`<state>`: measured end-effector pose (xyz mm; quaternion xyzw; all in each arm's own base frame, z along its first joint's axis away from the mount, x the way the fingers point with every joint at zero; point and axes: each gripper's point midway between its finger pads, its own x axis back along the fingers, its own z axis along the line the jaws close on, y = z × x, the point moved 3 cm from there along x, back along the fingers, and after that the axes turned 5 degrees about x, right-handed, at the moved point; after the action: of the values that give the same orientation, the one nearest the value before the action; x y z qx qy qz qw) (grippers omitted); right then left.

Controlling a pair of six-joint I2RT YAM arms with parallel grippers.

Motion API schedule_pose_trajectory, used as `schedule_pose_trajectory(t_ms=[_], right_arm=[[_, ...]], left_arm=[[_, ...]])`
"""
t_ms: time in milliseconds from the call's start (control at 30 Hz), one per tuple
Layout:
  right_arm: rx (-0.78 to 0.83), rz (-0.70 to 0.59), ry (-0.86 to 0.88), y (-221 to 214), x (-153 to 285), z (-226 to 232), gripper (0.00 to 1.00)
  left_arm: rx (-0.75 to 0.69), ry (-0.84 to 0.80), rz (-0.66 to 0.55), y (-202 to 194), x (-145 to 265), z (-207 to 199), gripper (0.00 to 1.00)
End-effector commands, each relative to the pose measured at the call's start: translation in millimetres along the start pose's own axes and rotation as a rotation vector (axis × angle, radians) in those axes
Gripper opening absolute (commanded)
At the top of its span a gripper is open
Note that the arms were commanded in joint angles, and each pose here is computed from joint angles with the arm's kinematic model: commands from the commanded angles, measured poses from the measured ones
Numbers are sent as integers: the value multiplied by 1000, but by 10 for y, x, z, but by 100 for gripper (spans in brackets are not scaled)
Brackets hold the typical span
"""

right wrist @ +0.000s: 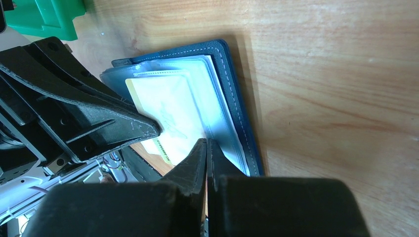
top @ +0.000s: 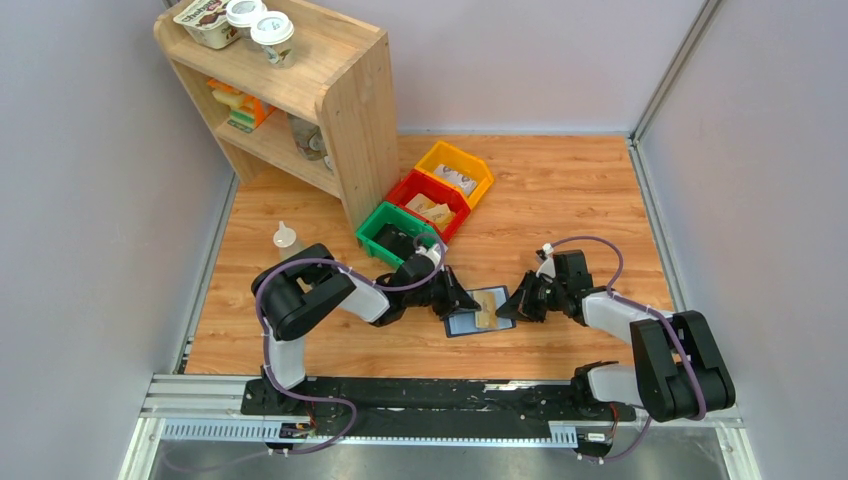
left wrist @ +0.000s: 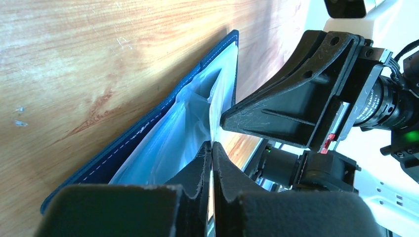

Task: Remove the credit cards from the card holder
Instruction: Remove the credit card from the card holder.

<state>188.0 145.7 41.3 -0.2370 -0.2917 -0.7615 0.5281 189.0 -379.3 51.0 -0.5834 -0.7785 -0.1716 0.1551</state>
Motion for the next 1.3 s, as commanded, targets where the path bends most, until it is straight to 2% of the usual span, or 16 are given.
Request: schedule_pose_trajectory(t_ms=[0, 400, 700, 867, 1067, 1267], right_arm=[[-23, -11, -158, -38, -13, -297, 0], [-29, -2, -165, -35, -18, -318, 0], [79, -98, 85, 175, 111, 212, 4], [103, -71, 150, 181, 63, 318, 4], [77, -24, 147, 111, -60, 230, 4], [22, 30, 50, 11, -136, 15, 3]], left_arm=[[-27, -98, -32, 70, 106, -265, 3], [-59, -5, -28, 89, 223, -108, 0], [-74, -1, -1, 88, 145, -150, 0], [-75, -4, 1, 92, 130, -160, 0], [-74, -5, -1, 95, 129, -163, 0], [-61, -4, -12, 96, 142, -137, 0]])
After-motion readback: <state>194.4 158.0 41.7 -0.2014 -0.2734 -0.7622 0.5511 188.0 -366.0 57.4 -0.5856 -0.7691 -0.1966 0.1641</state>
